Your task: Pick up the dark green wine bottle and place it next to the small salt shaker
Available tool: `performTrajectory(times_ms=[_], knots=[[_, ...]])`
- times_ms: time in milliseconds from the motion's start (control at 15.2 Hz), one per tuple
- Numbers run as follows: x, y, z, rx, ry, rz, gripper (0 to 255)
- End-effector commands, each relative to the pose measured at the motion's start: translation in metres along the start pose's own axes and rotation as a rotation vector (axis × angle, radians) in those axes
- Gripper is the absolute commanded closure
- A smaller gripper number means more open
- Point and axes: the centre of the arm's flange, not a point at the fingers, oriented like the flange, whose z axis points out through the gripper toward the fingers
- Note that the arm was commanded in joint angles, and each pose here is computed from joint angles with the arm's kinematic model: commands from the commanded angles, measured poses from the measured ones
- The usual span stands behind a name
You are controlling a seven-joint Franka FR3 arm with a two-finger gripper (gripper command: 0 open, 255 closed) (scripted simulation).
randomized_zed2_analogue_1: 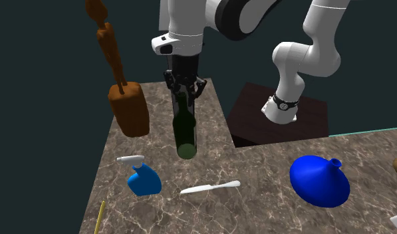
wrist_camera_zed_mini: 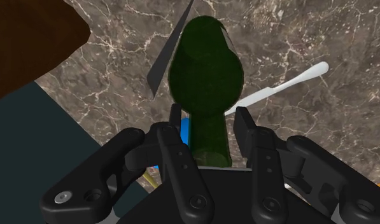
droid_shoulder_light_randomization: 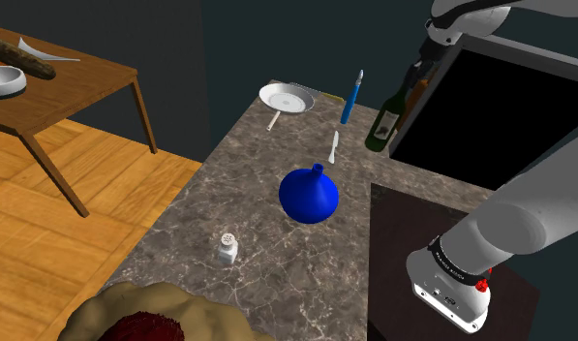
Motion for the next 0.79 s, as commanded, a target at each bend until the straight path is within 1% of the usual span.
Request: performTrajectory(times_ms=[0, 726], knots=[[0.000, 0.000, -0.011, 0.000, 0.000, 0.000, 255], [0.006, 0.002, -0.069, 0.000, 0.000, 0.000, 255]])
